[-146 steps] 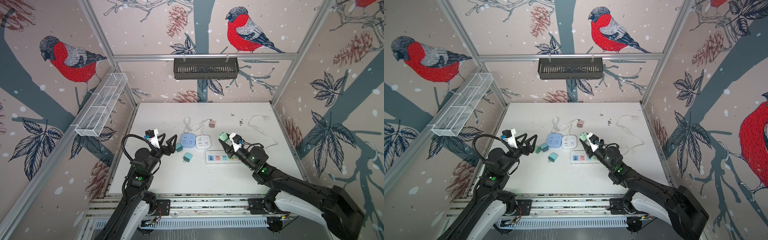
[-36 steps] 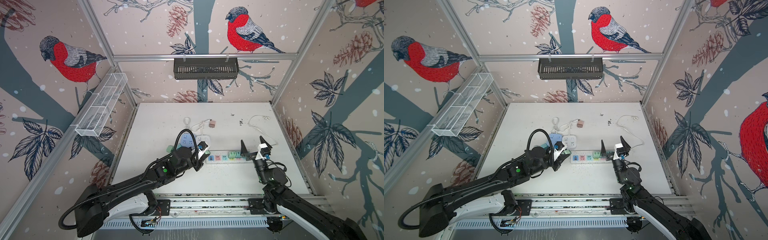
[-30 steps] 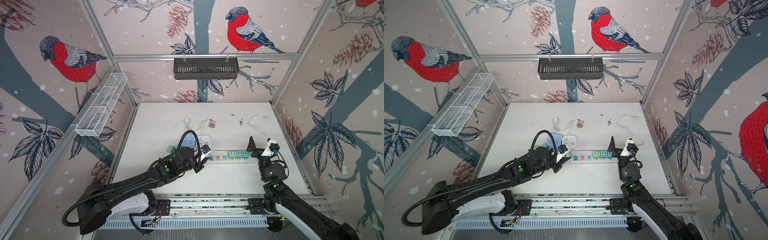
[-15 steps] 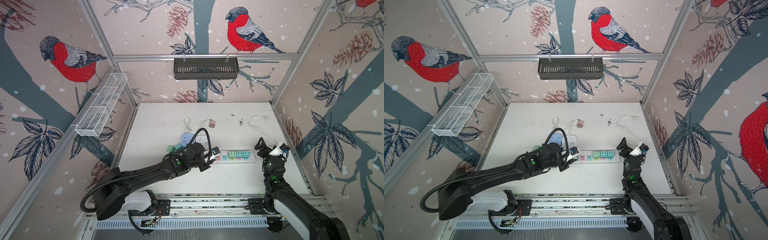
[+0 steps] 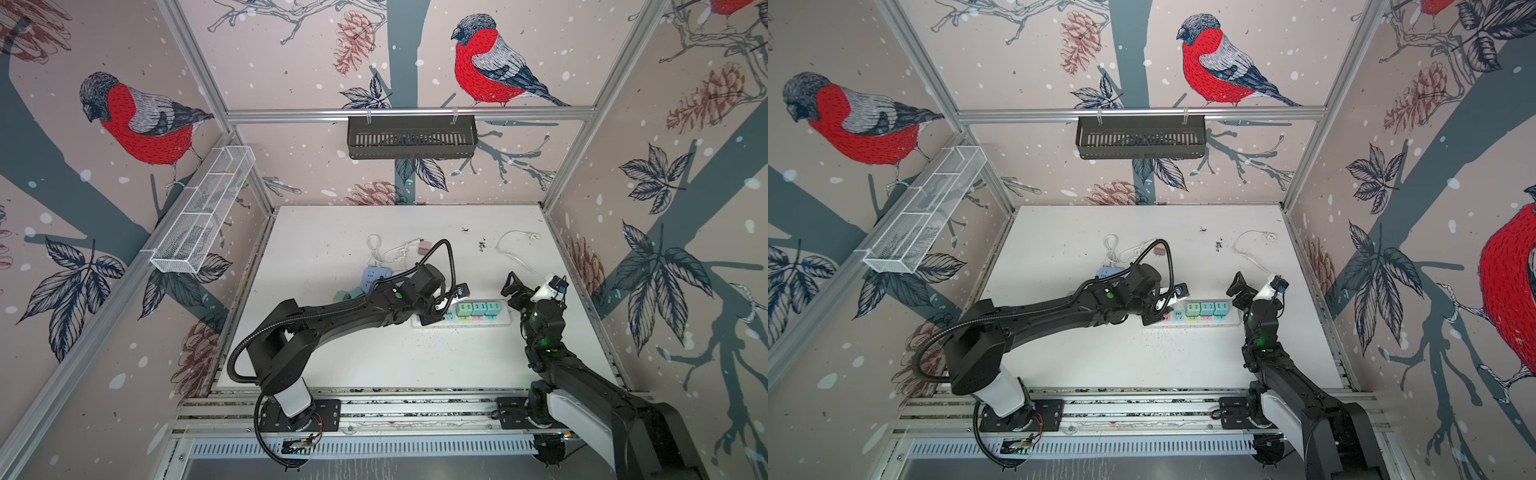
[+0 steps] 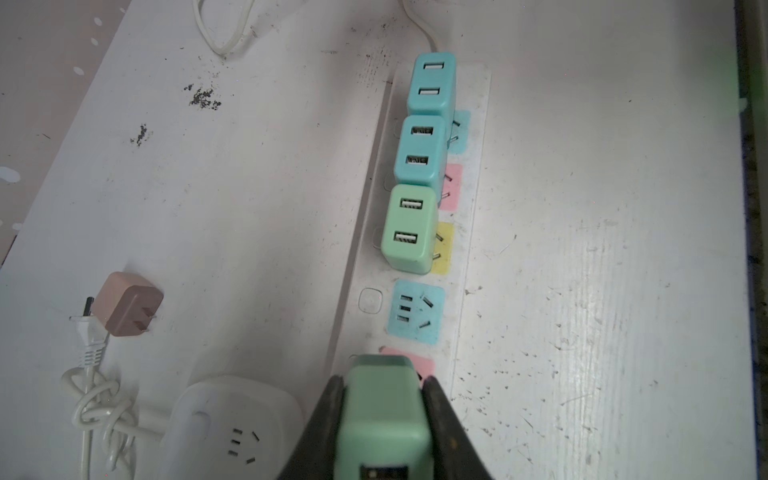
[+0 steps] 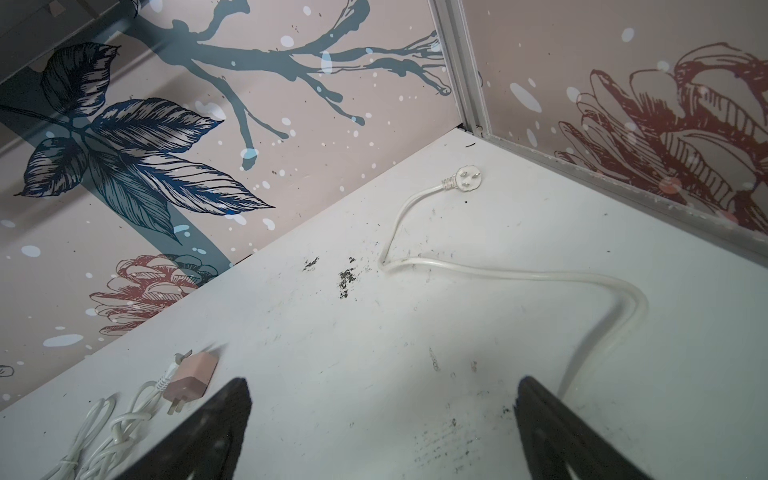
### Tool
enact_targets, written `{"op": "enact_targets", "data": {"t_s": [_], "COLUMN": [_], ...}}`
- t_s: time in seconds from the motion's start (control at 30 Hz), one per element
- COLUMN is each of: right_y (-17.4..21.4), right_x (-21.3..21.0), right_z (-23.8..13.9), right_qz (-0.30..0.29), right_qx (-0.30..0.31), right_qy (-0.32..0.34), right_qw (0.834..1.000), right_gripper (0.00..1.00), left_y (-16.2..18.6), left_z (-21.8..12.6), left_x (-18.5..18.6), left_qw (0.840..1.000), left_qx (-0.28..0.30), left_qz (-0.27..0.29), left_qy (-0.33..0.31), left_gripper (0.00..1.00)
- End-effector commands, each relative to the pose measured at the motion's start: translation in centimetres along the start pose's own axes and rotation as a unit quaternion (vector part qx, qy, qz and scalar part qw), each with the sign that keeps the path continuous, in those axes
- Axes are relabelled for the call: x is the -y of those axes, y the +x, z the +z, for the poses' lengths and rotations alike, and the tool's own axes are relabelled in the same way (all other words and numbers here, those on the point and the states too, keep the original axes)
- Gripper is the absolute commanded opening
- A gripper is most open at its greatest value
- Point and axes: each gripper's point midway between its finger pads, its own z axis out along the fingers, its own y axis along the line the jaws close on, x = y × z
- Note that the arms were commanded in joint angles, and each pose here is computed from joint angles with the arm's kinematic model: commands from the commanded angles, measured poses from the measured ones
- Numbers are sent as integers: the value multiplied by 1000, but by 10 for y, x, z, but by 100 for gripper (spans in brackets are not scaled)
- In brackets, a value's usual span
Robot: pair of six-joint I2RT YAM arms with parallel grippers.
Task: Insert the plug
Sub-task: 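Carry the green adapter with the left gripper over the strip's next teal socket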
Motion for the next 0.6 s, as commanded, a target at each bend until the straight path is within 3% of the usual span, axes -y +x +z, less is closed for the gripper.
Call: {"op": "enact_targets", "data": {"t_s": [0.0, 0.23, 0.57], "right_y": [-4, -2, 2], "right_x": [-6, -8, -13], "right_z": [1, 2, 7], "right_qz": [5, 0, -8], "right_qx": [4, -2, -16], "right_qy": [-12, -17, -24], "right_qw": [1000, 1000, 1000], "right_gripper": [100, 100, 100], "left_y": [14, 13, 6], "left_z": [7, 24, 38], "left_x": [2, 2, 9], "left_qw": [998, 995, 993], "left_qx": [-54, -83, -82], "left_qz": [19, 33, 42], "left_qy": [18, 41, 78], "left_gripper": [0, 0, 0]}}
